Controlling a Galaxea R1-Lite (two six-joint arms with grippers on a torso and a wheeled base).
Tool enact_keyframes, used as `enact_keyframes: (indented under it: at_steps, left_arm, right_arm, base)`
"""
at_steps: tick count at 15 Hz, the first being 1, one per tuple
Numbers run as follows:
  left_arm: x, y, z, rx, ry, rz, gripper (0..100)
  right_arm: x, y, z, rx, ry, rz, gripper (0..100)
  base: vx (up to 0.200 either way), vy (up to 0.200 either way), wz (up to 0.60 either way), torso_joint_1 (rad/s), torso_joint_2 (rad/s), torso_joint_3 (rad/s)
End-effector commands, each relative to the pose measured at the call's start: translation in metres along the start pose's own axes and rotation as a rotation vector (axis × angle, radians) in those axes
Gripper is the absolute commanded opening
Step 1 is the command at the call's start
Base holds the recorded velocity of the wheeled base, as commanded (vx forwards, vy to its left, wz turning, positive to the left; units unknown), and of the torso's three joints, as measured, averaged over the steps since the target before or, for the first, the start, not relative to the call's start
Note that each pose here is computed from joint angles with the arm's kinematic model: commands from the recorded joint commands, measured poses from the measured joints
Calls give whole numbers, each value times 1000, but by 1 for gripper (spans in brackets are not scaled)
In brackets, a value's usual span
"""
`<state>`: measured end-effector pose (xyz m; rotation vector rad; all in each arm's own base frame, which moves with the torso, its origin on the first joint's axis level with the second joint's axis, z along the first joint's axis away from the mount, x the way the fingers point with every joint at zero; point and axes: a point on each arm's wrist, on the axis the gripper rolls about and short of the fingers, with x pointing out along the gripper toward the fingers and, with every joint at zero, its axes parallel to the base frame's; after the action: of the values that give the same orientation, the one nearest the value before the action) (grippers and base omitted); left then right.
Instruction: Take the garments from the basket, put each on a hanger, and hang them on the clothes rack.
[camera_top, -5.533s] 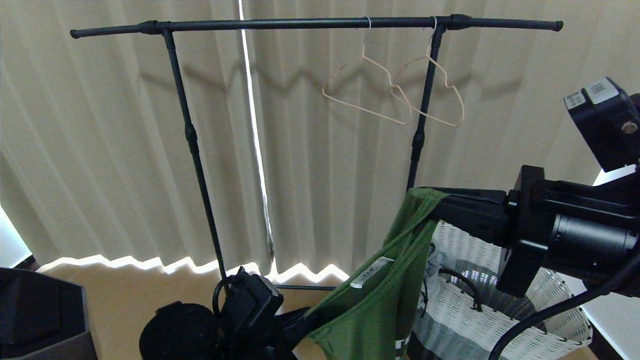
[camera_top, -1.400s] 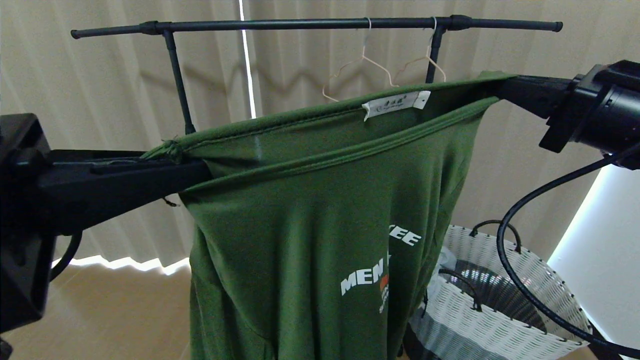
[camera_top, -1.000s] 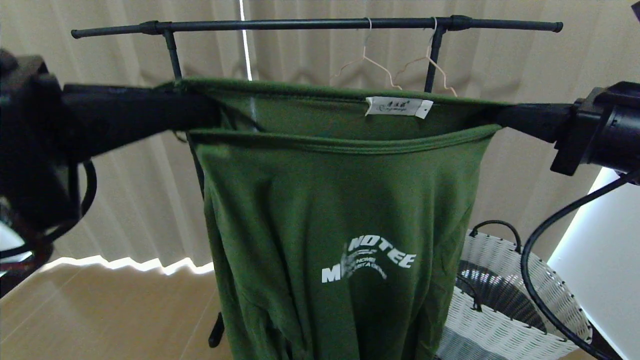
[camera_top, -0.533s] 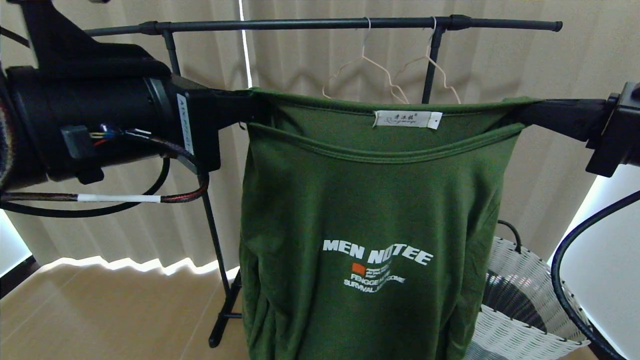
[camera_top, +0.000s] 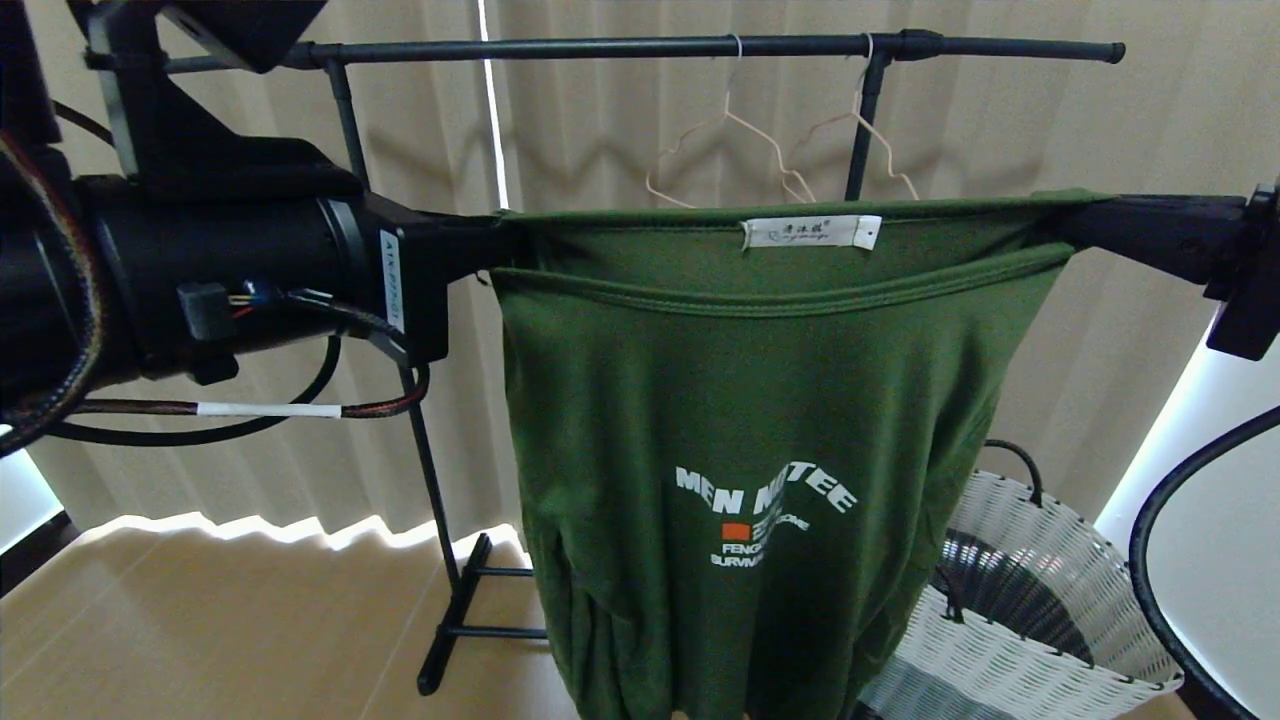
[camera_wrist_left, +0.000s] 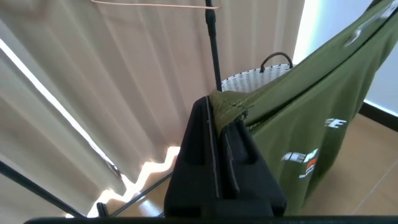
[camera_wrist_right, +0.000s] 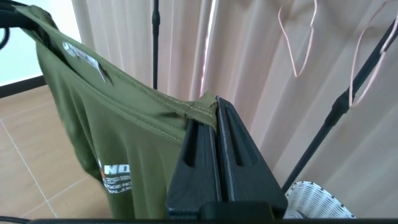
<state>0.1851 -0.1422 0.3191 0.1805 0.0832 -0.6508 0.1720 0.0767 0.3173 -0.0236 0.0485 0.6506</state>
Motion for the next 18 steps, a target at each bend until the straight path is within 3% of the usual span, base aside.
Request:
enact_keyframes:
  at_steps: [1, 6, 7, 10, 12, 18]
  left_arm:
    - [-3, 0, -1, -3, -2, 2, 0]
    - [-12, -1, -13, -6, 27, -2, 0]
    - [-13, -1, -14, -7, 29, 0, 0]
    - [-11, 0, -19, -12, 50, 5, 0]
    - [-7, 4, -33, -16, 102, 23, 0]
    - [12, 27, -48, -37, 177, 117, 0]
  right_arm:
    - [-5, 1, 1, -5, -10, -2, 0]
    - [-9, 2, -7, -2, 12, -21, 0]
    - [-9, 2, -10, 0, 19, -21, 100]
    - [-13, 4, -33, 20, 81, -13, 100]
    - [-24, 11, -48, 15, 93, 19, 100]
    - [-49, 22, -58, 5, 53, 124, 100]
  base:
    - [0, 0, 0, 0, 0, 0]
    - [0, 0, 0, 0, 0, 0]
    - [0, 0, 0, 0, 0, 0]
    - [0, 0, 0, 0, 0, 0]
    - [0, 0, 0, 0, 0, 0]
    - [0, 0, 0, 0, 0, 0]
